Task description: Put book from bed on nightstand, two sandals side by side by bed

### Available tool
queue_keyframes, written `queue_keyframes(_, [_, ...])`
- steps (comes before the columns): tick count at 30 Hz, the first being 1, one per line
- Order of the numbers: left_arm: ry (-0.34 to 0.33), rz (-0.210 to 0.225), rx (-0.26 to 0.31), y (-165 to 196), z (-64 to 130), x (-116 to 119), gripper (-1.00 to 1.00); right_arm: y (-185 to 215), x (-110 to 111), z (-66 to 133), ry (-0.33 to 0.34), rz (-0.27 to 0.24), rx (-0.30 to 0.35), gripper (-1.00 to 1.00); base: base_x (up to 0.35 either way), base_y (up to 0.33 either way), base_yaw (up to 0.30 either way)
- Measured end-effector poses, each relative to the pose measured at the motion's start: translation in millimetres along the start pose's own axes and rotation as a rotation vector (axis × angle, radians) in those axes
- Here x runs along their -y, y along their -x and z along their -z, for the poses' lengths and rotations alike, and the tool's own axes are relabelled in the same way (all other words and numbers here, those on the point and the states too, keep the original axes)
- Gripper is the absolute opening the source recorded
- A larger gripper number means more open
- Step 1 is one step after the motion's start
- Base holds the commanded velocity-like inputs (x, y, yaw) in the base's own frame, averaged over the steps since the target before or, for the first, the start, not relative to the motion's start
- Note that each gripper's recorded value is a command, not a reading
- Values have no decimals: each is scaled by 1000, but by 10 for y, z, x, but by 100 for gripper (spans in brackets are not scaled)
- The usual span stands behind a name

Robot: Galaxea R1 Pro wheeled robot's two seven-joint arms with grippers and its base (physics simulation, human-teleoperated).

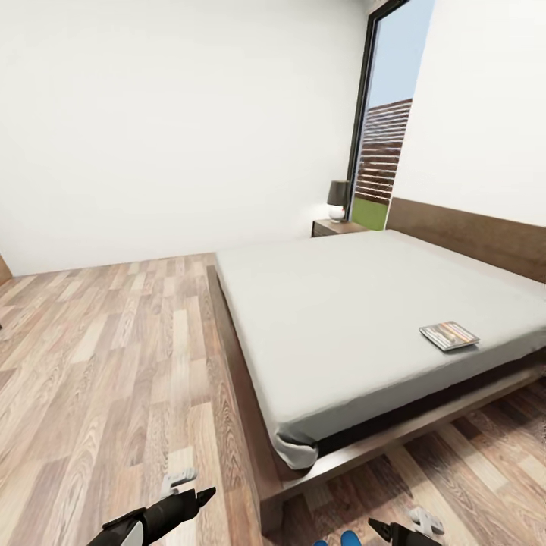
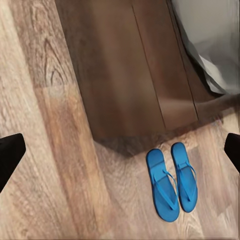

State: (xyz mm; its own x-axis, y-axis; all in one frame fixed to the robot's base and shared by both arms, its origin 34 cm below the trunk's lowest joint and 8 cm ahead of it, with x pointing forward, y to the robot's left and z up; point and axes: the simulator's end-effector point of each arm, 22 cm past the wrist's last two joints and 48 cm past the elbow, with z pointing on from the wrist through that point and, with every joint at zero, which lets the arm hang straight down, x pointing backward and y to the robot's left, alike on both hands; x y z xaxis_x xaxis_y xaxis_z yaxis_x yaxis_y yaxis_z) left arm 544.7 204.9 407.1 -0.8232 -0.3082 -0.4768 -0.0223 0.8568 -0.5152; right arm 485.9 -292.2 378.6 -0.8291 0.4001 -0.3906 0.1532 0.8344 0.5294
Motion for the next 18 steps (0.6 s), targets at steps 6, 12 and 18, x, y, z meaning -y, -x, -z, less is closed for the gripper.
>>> queue_keyframes(6, [1, 0, -2, 70, 74, 65, 100, 68, -69, 82, 0, 0, 0, 100, 0, 0, -13])
queue_keyframes(12, [3, 5, -12, 95, 149, 118, 100, 129, -135, 164, -1, 1, -2, 100, 0, 0, -1])
queue_keyframes(18, [7, 12, -25, 29, 152, 94, 100, 127, -141, 164, 1, 2, -2, 100, 0, 0, -94])
